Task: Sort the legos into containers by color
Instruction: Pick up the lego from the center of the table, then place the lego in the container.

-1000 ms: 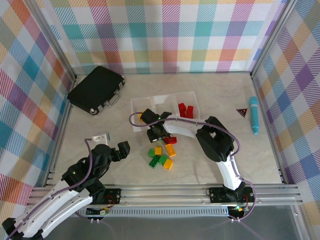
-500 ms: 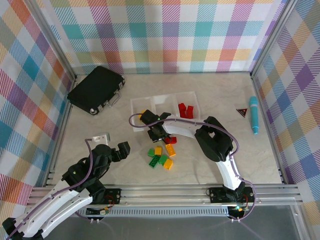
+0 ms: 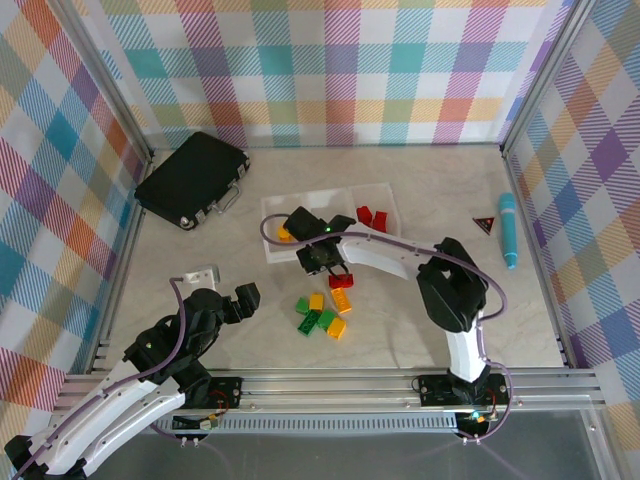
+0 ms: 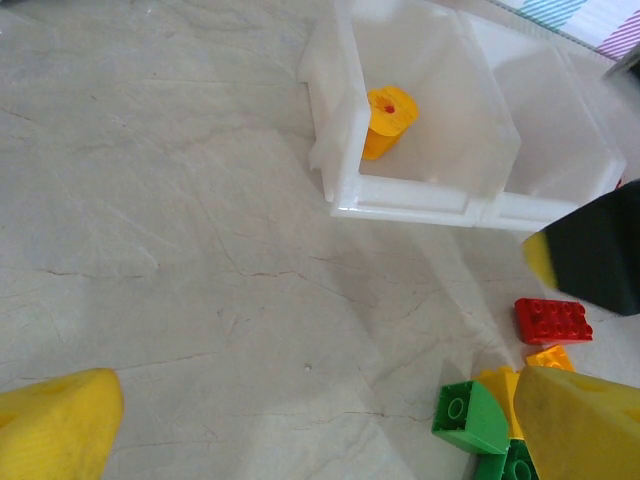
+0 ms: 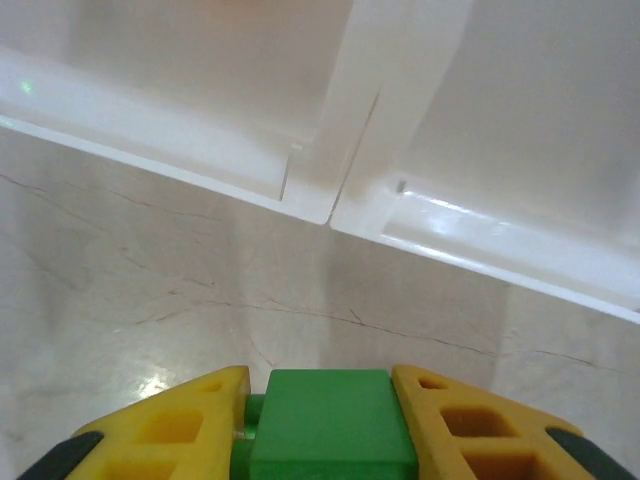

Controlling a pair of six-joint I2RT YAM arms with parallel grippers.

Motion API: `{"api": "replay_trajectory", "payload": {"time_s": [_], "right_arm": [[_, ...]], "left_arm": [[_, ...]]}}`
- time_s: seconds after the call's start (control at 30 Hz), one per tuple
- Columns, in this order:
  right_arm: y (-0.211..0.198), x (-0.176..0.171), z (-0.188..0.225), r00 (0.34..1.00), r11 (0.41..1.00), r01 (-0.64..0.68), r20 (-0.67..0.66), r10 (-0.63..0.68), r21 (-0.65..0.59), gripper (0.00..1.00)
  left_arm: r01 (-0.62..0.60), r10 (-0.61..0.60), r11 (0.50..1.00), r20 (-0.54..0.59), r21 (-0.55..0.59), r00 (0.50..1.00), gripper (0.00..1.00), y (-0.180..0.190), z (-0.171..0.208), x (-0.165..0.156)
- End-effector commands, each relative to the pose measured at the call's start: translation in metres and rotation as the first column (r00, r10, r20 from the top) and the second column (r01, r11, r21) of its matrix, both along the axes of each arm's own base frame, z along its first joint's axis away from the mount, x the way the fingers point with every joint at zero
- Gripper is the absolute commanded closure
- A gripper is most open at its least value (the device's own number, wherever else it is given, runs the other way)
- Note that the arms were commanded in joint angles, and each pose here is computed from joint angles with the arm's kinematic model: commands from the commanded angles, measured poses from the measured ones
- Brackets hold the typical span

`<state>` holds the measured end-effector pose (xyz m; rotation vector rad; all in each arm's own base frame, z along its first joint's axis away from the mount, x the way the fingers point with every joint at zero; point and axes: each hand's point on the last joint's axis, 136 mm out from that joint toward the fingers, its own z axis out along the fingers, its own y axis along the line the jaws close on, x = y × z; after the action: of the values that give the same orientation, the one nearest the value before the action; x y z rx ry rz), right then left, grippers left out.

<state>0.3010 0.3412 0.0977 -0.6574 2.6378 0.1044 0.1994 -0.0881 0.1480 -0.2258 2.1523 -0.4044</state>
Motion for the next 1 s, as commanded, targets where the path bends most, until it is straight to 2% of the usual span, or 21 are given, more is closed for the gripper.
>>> {"api": "replay_trajectory", "payload": {"time_s": [0.0, 0.17, 0.27, 0.43, 0.67, 0.77, 0.97], "right_arm": [[-0.005, 0.013, 0.049, 0.995, 1.000, -0.016, 0.098, 0.015, 0.015, 0.73], [-0.017, 0.053, 0.065, 0.993, 0.997, -0.001, 0.118, -0.009, 0.083, 0.72], [-0.022, 0.078, 0.062, 0.996, 0.991, 0.015, 0.088, -0.027, 0.135, 0.73], [-0.026, 0.113, 0.049, 0.997, 0.988, 0.030, 0.072, -0.041, 0.154, 0.74], [-0.018, 0.131, 0.029, 0.999, 0.985, 0.034, 0.019, -0.038, 0.168, 0.73], [-0.017, 0.132, 0.025, 0.999, 0.985, 0.037, 0.018, -0.041, 0.167, 0.69], [-0.017, 0.133, 0.031, 0.998, 0.982, 0.047, 0.021, -0.051, 0.183, 0.45]], "left_arm": [[0.003, -0.004, 1.000, 0.037, 0.006, 0.999, 0.00, 0.000, 0.011, 0.002], [0.008, -0.009, 1.000, 0.040, 0.028, 0.999, 0.00, -0.001, 0.014, 0.005], [0.006, -0.008, 0.999, 0.035, 0.054, 0.999, 0.00, 0.001, 0.014, 0.006], [0.012, -0.014, 0.998, 0.031, 0.060, 0.999, 0.00, 0.001, 0.014, 0.005], [0.042, -0.041, 0.998, -0.014, 0.054, 0.999, 0.00, -0.001, 0.005, -0.003], [0.031, -0.029, 0.998, -0.037, 0.052, 0.999, 0.00, 0.000, -0.001, -0.004], [0.101, -0.100, 0.995, -0.078, 0.013, 0.992, 0.00, -0.015, -0.008, -0.009]]}}
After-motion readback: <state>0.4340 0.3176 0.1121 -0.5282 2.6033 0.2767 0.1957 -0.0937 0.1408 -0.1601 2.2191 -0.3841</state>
